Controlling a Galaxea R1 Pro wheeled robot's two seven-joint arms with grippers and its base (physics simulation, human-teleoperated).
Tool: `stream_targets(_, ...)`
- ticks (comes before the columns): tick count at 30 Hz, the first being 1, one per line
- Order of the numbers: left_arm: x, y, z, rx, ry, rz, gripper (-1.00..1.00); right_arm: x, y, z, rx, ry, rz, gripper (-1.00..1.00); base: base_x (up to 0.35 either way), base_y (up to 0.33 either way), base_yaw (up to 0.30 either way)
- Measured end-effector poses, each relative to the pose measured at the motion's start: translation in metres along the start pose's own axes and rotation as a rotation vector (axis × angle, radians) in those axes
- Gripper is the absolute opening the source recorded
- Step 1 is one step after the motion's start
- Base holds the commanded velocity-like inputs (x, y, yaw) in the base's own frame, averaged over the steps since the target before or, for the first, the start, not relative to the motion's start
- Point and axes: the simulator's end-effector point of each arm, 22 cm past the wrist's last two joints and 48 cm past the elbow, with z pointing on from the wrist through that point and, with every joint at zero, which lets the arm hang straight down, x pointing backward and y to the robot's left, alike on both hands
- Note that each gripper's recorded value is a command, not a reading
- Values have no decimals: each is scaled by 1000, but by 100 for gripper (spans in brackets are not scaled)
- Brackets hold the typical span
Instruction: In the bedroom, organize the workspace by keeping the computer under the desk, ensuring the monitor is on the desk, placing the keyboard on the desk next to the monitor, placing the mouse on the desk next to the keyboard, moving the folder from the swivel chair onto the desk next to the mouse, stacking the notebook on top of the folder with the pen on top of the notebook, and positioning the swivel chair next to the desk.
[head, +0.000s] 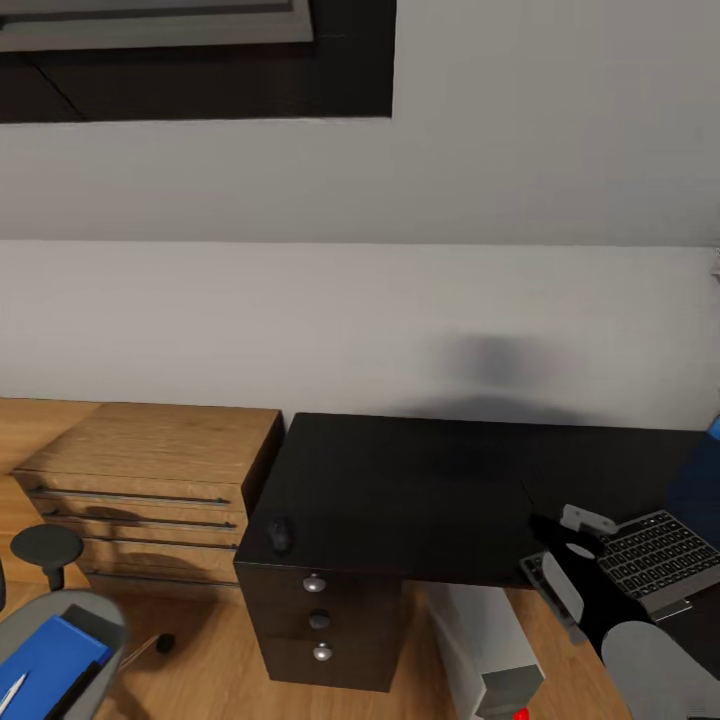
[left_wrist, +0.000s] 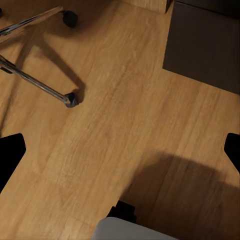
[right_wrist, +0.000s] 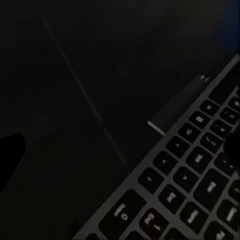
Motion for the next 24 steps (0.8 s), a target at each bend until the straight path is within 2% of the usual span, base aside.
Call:
stream_targets(4, 0, 0, 0, 0, 1, 0, 100, 0, -3, 4, 16, 1, 2, 100, 0, -43, 0)
stream_targets(12, 0, 1, 0, -1, 1, 1, 100, -12, -14, 8, 42, -69, 29, 100, 0, -207, 0)
stream_targets(24, 0, 1, 0, -1, -1, 1, 100, -13, -14, 8, 43, -82, 32, 100, 0, -20, 0)
